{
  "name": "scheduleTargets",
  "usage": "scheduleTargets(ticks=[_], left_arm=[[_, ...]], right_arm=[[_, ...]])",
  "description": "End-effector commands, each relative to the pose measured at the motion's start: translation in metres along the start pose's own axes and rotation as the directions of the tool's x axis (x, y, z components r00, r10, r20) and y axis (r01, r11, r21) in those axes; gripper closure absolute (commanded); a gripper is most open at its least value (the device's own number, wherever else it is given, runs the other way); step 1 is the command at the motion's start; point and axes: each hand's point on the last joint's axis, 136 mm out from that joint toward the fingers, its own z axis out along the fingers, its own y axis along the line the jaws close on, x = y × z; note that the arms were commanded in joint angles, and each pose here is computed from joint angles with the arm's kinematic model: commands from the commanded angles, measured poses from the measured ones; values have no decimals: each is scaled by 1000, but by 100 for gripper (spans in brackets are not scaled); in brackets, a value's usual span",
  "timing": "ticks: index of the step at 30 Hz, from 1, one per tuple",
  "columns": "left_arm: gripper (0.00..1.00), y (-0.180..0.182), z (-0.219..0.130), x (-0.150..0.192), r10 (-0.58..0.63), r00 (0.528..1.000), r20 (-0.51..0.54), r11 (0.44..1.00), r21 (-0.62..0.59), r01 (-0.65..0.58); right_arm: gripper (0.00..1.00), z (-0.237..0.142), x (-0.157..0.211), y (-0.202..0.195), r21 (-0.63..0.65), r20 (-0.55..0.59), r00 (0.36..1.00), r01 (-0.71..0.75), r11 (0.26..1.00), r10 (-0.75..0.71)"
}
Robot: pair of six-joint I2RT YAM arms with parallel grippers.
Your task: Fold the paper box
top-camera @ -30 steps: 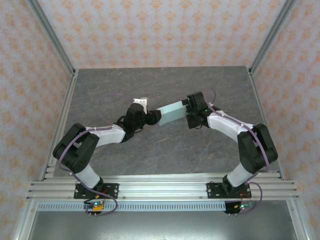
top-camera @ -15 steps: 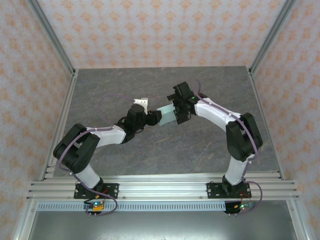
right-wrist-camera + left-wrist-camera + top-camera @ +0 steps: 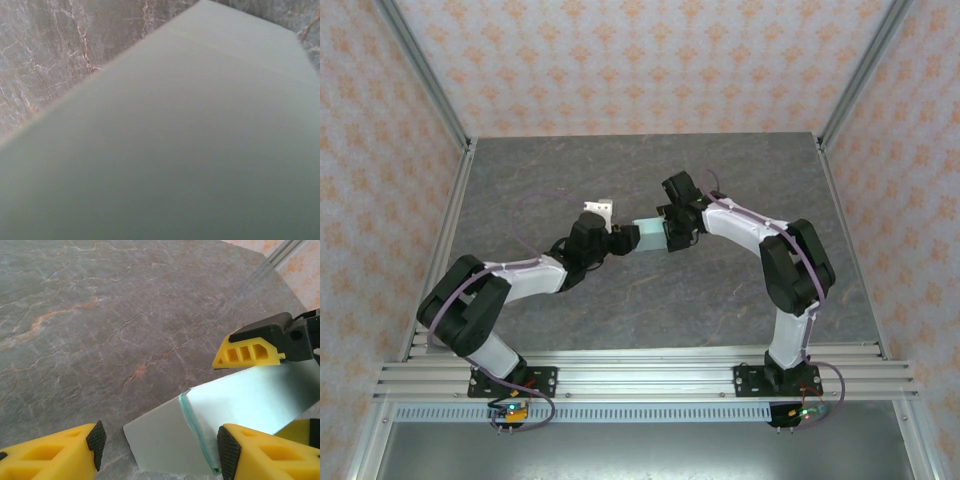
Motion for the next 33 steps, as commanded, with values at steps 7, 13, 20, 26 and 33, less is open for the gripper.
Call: scheduleTargets(ticks=[7,13,20,26,33], left_arm=[[33,34,-64,-45,3,993,120,980,-198,21],[31,58,-86,-45,45,998,36,953,-300,-33],[30,103,-104,-27,-78,997,26,894,-440,81],[30,108,-111,-34,-76,996,36,885,-457,84],[0,75,-154,-96,176,981,87,862,-495,-110]], right_arm=[[42,4,2,28,-200,-60,979,-203,959,195],[50,7,-14,55,-402,-81,940,-335,852,331],[33,24,-30,79,-524,-65,908,-384,760,413],[16,12,-12,54,-444,-67,924,-365,818,376],[8,-59,-53,-21,-321,178,946,-203,925,270]])
